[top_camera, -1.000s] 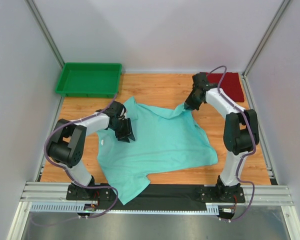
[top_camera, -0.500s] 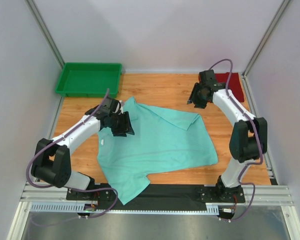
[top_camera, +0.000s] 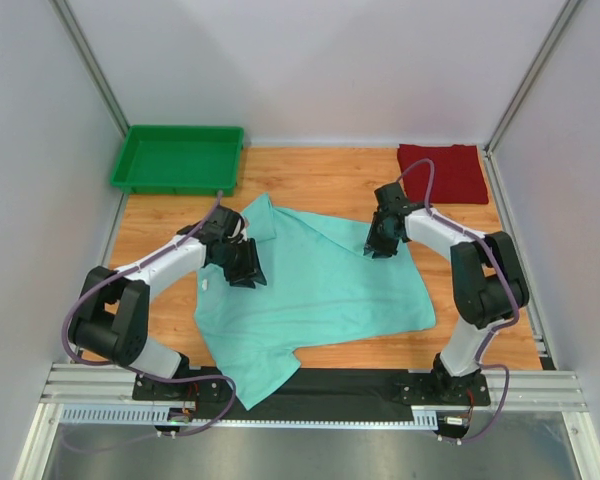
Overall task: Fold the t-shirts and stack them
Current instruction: Flatten the tshirt out
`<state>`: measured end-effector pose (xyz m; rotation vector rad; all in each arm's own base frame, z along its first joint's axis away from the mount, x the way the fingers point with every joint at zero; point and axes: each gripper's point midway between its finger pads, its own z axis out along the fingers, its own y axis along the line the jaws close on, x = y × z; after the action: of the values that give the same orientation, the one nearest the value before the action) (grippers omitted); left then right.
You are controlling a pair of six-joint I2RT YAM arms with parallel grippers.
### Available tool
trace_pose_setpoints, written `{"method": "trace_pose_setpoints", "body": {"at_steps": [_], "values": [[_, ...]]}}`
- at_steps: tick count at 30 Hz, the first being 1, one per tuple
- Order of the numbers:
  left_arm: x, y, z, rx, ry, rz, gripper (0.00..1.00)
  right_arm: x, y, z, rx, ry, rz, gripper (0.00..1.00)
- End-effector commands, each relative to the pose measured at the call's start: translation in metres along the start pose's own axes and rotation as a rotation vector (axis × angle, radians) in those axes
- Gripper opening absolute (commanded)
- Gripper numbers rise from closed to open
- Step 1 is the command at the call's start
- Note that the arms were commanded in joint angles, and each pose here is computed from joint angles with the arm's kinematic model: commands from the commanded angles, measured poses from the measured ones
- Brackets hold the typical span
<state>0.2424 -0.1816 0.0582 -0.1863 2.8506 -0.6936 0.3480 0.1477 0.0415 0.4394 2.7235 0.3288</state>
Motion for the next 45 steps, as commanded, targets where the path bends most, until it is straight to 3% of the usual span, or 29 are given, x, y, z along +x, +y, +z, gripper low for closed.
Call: {"method": "trace_pose_setpoints", "body": {"at_steps": [1,5,10,17,23,27,30,35,38,43,45], "values": [[-0.001,-0.005,0.002,0.021,-0.010,-0.014,0.43,-0.015,0.006,0.006,0.035,-0.056,-0.001,0.28],[0.004,0.000,0.004,0.009,0.003,-0.024,0.43,-0.008,-0.005,0.013,0.111,-0.038,-0.002,0.28],[0.009,0.004,0.004,0.005,0.004,-0.025,0.43,-0.007,-0.009,0.016,0.146,-0.036,-0.023,0.37],[0.015,0.010,0.007,-0.014,0.021,-0.034,0.43,-0.018,-0.014,0.025,0.205,-0.039,-0.056,0.36],[0.021,0.023,0.013,-0.077,0.057,-0.052,0.43,-0.027,-0.015,0.030,0.243,-0.046,-0.072,0.29],[0.027,0.033,0.018,-0.116,0.084,-0.062,0.43,-0.031,-0.013,0.032,0.255,-0.035,-0.083,0.13],[0.033,0.040,0.019,-0.141,0.098,-0.068,0.43,-0.040,-0.011,0.023,0.259,-0.063,-0.097,0.07],[0.044,0.049,0.021,-0.163,0.122,-0.075,0.43,-0.075,0.001,0.015,0.250,-0.157,-0.147,0.05],[0.053,0.054,0.023,-0.165,0.144,-0.083,0.43,-0.109,0.011,0.032,0.252,-0.233,-0.189,0.05],[0.068,0.058,0.016,-0.167,0.172,-0.075,0.43,-0.208,0.054,0.021,0.208,-0.410,-0.199,0.04],[0.072,0.059,0.011,-0.167,0.173,-0.066,0.43,-0.218,0.059,0.008,0.212,-0.430,-0.222,0.03]]}}
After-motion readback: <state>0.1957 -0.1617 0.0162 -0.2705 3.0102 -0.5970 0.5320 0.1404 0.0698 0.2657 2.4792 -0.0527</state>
